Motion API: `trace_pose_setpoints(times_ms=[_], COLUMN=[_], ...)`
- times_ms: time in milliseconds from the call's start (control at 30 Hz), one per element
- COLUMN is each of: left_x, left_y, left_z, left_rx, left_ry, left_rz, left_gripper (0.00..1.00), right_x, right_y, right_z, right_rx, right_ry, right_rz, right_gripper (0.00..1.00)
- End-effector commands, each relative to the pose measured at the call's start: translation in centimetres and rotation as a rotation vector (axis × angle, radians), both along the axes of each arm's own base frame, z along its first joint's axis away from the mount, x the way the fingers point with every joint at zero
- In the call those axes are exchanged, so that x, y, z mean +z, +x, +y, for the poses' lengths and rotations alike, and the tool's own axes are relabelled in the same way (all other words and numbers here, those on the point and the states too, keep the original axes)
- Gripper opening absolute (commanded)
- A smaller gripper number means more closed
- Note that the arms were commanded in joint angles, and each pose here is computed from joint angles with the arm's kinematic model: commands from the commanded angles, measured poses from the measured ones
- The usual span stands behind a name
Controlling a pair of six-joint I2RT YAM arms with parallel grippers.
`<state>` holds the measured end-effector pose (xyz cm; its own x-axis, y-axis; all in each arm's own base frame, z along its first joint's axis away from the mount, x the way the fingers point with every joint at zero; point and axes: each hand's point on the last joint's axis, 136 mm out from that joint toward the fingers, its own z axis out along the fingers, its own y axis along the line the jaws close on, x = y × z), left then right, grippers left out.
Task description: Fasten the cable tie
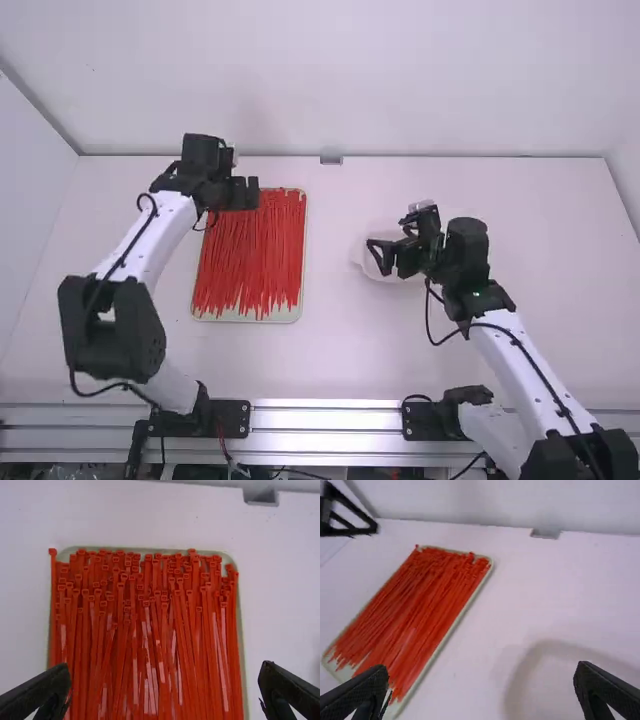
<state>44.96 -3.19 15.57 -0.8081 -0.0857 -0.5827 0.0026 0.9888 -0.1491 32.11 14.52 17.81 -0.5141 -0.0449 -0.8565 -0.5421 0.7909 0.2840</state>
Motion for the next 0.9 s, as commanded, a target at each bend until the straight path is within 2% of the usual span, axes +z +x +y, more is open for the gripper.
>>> trace_pose_setpoints(times_ms=[0,133,333,433,600,667,867], left_x=[-0.8,-2.6,-3.2,-3.4,-4.2,-4.9,-7.4], left_y=[1.3,2.7,4.1,4.9,5.7,6.1,6.8], left_z=[-0.6,-0.7,-0.8,-1.4,-2.1,-2.5,-2.3], left_rx=[-0.028,-0.027,-0.025,-0.053,-0.068,-0.076,-0.069], left_ry=[0.001,0.002,-0.002,0.009,0.011,0.011,0.011], left_rz=[0.015,0.043,0.01,-0.018,-0.031,-0.031,-0.013], left_gripper=[0.99,0.99,1.0,0.97,0.95,0.89,0.86], right_x=[0.6,-0.3,-1.3,-1.9,-2.7,-3.1,-3.2], right_y=[1.3,3.0,5.4,6.9,8.0,8.5,8.5], right_z=[0.9,2.5,4.5,5.9,7.5,7.7,7.7], right_rx=[-0.013,0.015,0.048,0.07,0.095,0.098,0.097], right_ry=[0.0,-0.02,-0.036,-0.04,-0.047,-0.049,-0.047], right_rz=[-0.009,0.028,0.075,0.095,0.112,0.121,0.125], right_gripper=[0.99,0.99,0.99,0.99,0.99,0.99,0.99])
